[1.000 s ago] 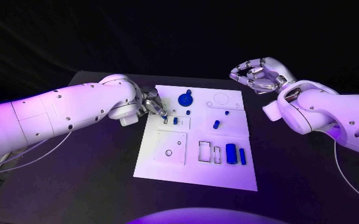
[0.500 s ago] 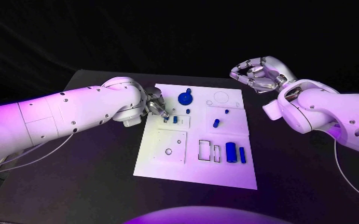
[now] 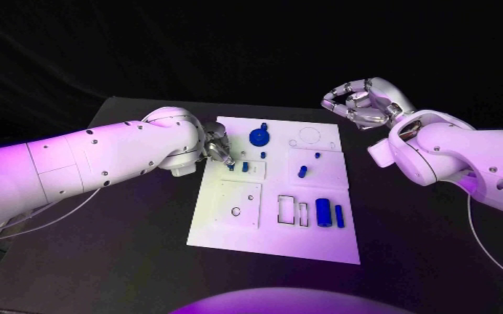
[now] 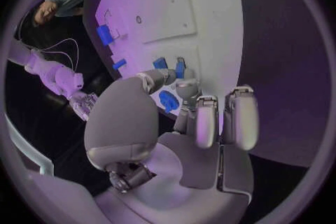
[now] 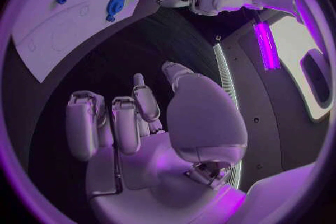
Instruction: Assemble the parts on the task board
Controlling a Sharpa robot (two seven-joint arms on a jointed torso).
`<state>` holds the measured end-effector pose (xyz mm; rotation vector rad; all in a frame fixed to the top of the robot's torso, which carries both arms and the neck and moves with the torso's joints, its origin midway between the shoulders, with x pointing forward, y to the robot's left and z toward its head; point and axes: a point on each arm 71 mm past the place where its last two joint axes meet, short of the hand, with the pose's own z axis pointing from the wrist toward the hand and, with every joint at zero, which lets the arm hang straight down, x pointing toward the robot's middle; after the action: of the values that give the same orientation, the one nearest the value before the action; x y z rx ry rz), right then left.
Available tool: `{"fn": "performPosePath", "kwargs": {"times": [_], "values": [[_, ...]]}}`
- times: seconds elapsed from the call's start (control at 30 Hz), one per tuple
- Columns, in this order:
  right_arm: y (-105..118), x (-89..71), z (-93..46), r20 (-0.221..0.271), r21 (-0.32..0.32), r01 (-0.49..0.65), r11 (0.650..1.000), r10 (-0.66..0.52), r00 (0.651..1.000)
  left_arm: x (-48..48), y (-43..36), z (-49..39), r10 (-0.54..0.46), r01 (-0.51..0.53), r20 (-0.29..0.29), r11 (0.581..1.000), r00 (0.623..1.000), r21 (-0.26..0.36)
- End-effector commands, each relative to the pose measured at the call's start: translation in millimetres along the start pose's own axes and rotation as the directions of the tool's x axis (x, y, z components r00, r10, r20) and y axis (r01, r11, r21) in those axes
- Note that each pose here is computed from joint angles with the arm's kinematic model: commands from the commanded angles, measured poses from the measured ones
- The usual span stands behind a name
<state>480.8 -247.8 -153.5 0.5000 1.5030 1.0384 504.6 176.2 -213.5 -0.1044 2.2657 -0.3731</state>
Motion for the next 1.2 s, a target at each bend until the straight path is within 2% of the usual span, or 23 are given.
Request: {"fn": "performPosePath", "kwargs": {"times": [0.03, 0.27, 0.73, 1.2], "values": [[1.0, 1.6, -0.2, -0.016, -0.014, 0.003, 1.000, -0.003, 1.000, 1.3, 0.0, 0.4, 0.045, -0.045, -0.016, 0.999, 0.999, -0.009], [1.0, 1.4, -0.3, -0.015, -0.015, 0.003, 1.000, -0.004, 1.000, 2.2, 1.0, 0.4, 0.054, -0.055, -0.031, 0.998, 0.998, -0.014], [1.4, 1.4, -0.4, -0.014, -0.017, 0.003, 1.000, -0.004, 1.000, 5.3, -1.8, 0.2, 0.044, -0.044, -0.059, 0.999, 0.997, -0.006], [1.5, 1.3, -0.5, -0.012, -0.018, 0.004, 1.000, -0.004, 1.000, 6.1, -4.7, 1.0, 0.043, -0.043, -0.063, 0.999, 0.997, -0.002]]}}
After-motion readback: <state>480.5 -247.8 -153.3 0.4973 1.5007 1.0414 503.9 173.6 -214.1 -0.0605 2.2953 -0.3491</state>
